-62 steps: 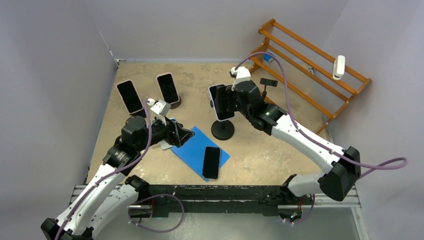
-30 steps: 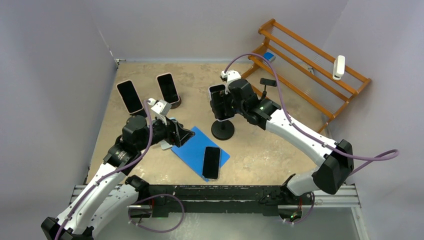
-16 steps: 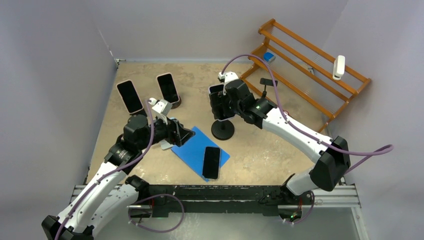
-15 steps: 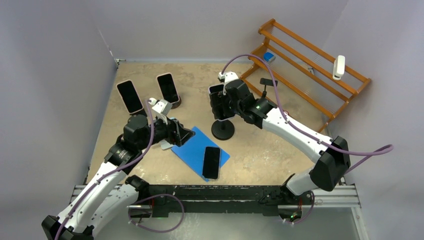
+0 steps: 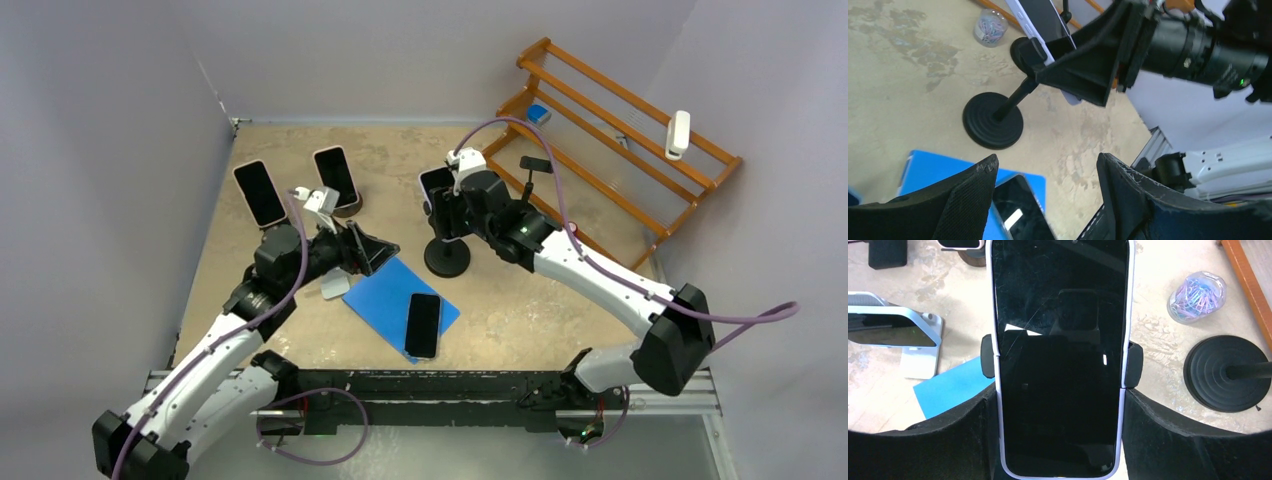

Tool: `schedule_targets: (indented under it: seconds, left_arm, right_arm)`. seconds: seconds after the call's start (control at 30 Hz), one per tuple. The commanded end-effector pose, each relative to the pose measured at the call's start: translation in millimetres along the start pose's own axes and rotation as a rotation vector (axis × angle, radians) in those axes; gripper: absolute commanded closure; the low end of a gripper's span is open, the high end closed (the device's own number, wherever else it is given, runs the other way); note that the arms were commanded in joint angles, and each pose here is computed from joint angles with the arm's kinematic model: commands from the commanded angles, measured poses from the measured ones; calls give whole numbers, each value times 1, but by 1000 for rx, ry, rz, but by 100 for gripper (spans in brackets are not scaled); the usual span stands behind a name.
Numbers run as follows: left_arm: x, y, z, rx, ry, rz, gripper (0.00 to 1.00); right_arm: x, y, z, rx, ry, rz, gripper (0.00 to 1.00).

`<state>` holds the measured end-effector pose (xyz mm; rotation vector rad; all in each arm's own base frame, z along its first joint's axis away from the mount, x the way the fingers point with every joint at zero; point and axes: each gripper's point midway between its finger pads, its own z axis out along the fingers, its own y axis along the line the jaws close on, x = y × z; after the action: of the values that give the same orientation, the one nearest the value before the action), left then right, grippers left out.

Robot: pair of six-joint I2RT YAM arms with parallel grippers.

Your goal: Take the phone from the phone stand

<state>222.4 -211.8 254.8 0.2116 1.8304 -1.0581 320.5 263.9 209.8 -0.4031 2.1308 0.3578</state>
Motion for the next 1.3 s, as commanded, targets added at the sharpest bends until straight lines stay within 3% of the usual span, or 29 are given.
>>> schedule_targets:
  seconds: [0.0, 0.5, 0.97, 1.27]
  left_arm:
    - [-31, -20, 20, 121, -130, -66, 29]
    - [-38, -18, 88, 257, -14, -152, 32]
    - [-33, -2, 108, 420, 30, -240, 35]
    - [-30, 1, 117, 478, 71, -266, 44]
  right_arm:
    - [-19, -4, -8, -7, -163, 28, 74]
    - [-9, -12, -11, 5, -178, -13, 87]
    - [-14, 3, -16, -80, -205, -10, 99]
    - [-14, 7, -16, -103, -206, -6, 100]
